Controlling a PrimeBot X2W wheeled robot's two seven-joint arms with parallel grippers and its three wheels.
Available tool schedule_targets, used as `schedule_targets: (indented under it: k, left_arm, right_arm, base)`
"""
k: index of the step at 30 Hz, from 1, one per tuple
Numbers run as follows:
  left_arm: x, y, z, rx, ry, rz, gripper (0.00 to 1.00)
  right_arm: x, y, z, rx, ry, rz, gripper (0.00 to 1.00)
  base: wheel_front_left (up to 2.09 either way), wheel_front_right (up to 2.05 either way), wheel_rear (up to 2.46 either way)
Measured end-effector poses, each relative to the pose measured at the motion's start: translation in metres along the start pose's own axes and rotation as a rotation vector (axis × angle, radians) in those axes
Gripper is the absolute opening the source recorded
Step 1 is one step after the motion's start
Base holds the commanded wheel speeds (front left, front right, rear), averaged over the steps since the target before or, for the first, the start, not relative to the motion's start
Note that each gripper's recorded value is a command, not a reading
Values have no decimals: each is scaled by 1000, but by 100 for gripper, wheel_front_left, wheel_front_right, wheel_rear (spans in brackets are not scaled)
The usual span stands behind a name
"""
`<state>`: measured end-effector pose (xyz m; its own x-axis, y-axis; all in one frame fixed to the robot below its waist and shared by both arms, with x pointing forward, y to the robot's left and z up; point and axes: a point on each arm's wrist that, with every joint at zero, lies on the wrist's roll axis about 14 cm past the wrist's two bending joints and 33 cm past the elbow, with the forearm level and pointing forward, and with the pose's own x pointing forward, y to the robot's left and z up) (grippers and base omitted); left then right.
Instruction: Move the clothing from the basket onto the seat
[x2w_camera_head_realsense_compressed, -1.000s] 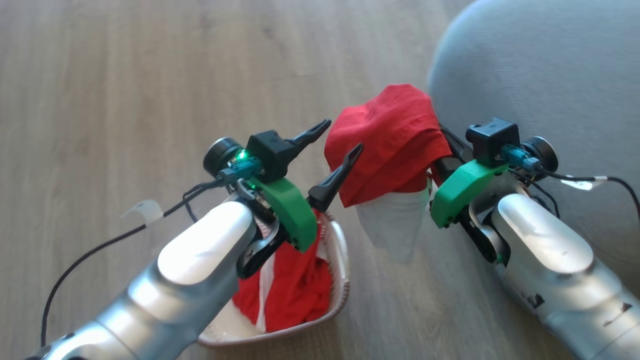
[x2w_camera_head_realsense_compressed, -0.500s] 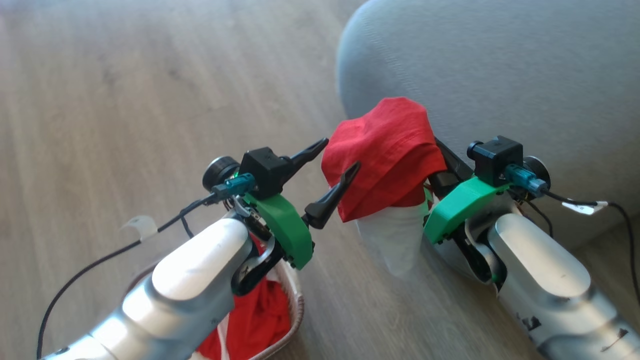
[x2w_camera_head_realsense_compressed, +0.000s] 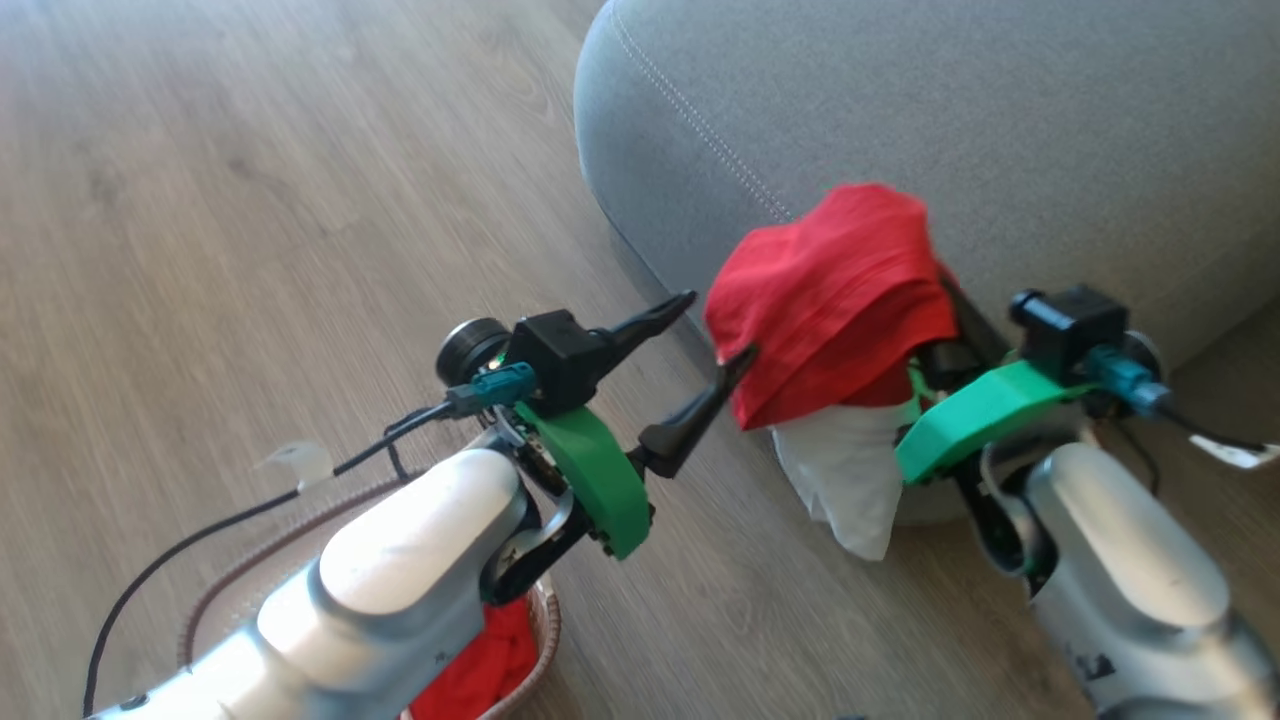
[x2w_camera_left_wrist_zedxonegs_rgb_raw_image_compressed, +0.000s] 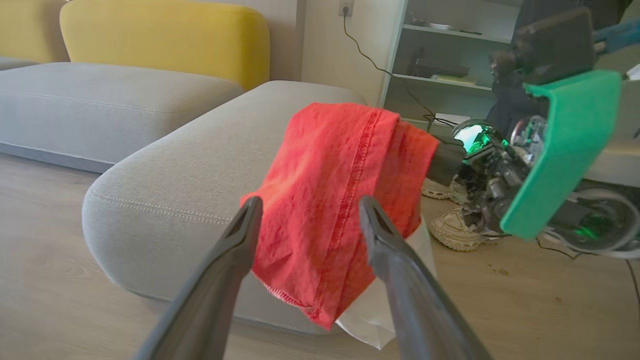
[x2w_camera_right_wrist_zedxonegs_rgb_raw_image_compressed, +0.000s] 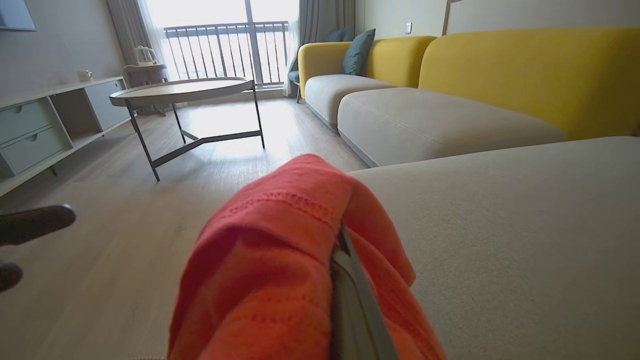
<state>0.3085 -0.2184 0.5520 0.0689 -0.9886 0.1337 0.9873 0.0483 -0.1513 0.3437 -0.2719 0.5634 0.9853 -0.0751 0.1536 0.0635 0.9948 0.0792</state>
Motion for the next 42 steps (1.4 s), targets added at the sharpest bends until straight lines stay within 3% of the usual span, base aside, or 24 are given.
schedule_targets:
  k: [6, 14, 18, 24, 32, 42]
  left_arm:
    - [4, 2, 0, -18, -22, -40, 100]
    - [-4, 20, -22, -55, -16, -67, 100]
    - [-7, 36, -30, -60, -24, -77, 100]
    - [-19, 70, -58, -78, 1, -60, 100]
    - [-38, 102, -99, -142, 37, -27, 100]
    - [-80, 140, -155, -236, 92, 91, 100]
  right_arm:
    - [13, -31, 10, -76, -14, -77, 0]
    - [64, -89, 61, -261, -92, -181, 0]
    - [89, -115, 67, -352, -78, -229, 0]
    - [139, -140, 72, -377, -97, -296, 0]
    - [184, -182, 56, -427, -51, -415, 0]
    - [225, -226, 4, -425, 25, -553, 0]
  base:
    - [0, 0, 0]
    - [0, 0, 0]
    - [0, 0, 0]
    - [0, 0, 0]
    - [0, 0, 0]
    - [0, 0, 0]
